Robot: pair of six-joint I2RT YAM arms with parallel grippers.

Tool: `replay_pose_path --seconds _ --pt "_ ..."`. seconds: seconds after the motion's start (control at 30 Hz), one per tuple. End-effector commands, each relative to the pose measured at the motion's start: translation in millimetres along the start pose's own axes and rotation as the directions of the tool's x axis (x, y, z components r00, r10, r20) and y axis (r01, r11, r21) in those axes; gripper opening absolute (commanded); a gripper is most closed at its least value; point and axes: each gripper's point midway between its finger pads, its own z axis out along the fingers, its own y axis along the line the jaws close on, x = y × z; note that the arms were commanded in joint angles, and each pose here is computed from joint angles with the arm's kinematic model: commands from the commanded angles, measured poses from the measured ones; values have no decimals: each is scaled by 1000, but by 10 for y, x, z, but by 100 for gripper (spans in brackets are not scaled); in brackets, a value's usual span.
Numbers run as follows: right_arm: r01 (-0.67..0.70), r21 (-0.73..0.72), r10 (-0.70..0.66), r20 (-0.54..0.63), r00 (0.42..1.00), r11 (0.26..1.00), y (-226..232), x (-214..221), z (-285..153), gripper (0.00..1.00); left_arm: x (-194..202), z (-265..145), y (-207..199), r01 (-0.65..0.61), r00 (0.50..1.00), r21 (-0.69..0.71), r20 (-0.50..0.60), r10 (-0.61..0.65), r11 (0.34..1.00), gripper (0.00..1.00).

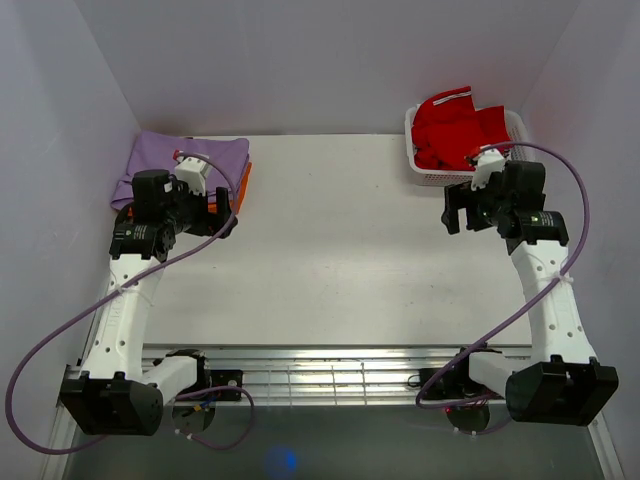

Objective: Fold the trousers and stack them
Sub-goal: Grab the trousers from the pile

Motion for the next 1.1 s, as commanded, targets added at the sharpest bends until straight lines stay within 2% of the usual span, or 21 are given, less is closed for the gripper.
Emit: replay_pose_path --seconds 0.0,0.03,0.1,0.13,0.17,0.2,0.23,0.27,0.3,0.33,0.4,0.43,0.6,0.73,0.93,1.07 --pt "19 85 -31 142 989 996 -220 -604 -68 90 -165 -63 6 4 999 -14 35 -4 1000 98" --pt "25 85 -36 131 991 996 -275 -660 38 90 -182 -59 -8 4 999 -5 37 -3 1000 98" --pt "51 109 -71 194 978 993 -374 -1069 -24 90 -249 -72 -76 4 999 33 50 -6 999 98" --pt "49 99 -65 168 984 994 -439 -1124 150 90 -269 -77 -108 9 999 50 52 -11 999 98" --pt "66 115 -90 225 970 991 -490 -1448 52 90 -260 -64 -140 15 999 71 45 -18 997 98" --pt "67 114 -91 228 969 991 -531 -1558 101 90 -281 -72 -215 16 999 113 48 -22 993 98" --pt "58 97 -74 177 982 994 -604 -1539 354 90 -282 -71 -257 18 999 138 47 -25 990 98" --pt "67 117 -93 237 967 991 -658 -1859 253 90 -277 -68 -294 30 998 158 42 -37 987 98" --pt "65 117 -91 234 968 991 -704 -1926 338 90 -278 -72 -324 38 998 172 40 -45 984 98" --pt "56 106 -76 199 977 993 -780 -1898 607 90 -265 -73 -354 50 998 188 35 -58 981 98" --pt "62 122 -91 242 966 991 -870 -2152 673 90 -250 -71 -375 65 997 197 29 -72 978 98" --pt "56 111 -78 205 976 992 -935 -2079 961 90 -220 -62 -370 69 997 195 22 -75 978 98" --pt "70 145 -97 191 977 987 -1149 -2049 1491 90 -80 -36 -346 122 992 169 -15 -122 978 98" --pt "90 135 -106 112 988 987 -1212 -1631 1954 90 29 -39 -331 137 990 151 -38 -133 979 98" --pt "64 93 -66 28 997 994 -1219 -1268 2380 90 170 -40 -357 150 988 159 -73 -140 976 98" --pt "46 92 -47 13 999 995 -1246 -1156 2538 90 212 -28 -357 157 986 158 -88 -145 975 98"
